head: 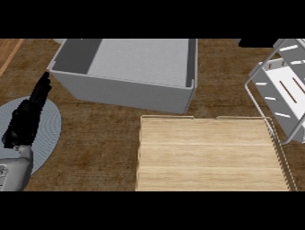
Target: Pick the lemon from the tray and place it in the tiered basket
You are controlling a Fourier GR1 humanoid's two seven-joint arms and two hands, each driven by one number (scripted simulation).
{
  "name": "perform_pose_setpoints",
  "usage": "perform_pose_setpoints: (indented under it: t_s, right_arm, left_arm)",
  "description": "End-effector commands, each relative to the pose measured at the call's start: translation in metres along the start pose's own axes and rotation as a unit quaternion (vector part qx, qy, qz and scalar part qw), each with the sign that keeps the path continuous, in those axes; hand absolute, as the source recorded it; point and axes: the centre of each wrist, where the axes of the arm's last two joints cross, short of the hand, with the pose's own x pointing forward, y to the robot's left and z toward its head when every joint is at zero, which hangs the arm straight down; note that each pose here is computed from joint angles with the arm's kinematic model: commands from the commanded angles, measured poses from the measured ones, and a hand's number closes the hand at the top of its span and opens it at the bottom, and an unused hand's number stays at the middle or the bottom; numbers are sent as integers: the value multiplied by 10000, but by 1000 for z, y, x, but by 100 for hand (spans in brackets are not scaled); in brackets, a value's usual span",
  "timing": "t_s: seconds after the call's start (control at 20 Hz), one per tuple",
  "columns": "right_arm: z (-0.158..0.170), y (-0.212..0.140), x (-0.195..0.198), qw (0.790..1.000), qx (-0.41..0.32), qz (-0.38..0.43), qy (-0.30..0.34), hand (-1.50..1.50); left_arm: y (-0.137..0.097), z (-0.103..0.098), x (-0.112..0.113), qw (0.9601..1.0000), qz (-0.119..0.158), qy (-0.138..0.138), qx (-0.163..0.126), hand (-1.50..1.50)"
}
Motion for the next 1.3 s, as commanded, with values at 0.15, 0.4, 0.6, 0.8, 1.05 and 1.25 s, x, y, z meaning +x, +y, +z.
perform_pose_setpoints:
  t_s: [0.15,0.4,0.6,0.8,1.05,1.25]
  right_arm:
    - [0,48,-27,9922,723,-774,660,-150]
    - [-16,22,-20,9859,230,-1578,509,-150]
    - [-3,32,-38,9780,-334,-2011,435,-150]
    - [3,-4,-52,9685,-839,-2289,505,-150]
    - [34,-63,-85,9570,-976,-2528,1035,-150]
    - [67,-88,-113,9413,-662,-2975,1450,-150]
  left_arm:
    - [5,6,-5,10000,1,14,-77,0]
    - [-4,-2,-1,10000,-47,77,28,0]
    - [-5,5,1,9999,-8,69,88,0]
    - [-4,17,1,9999,-36,94,31,0]
    - [1,5,3,10000,-23,72,-5,0]
    - [-9,-3,-4,9999,28,132,18,0]
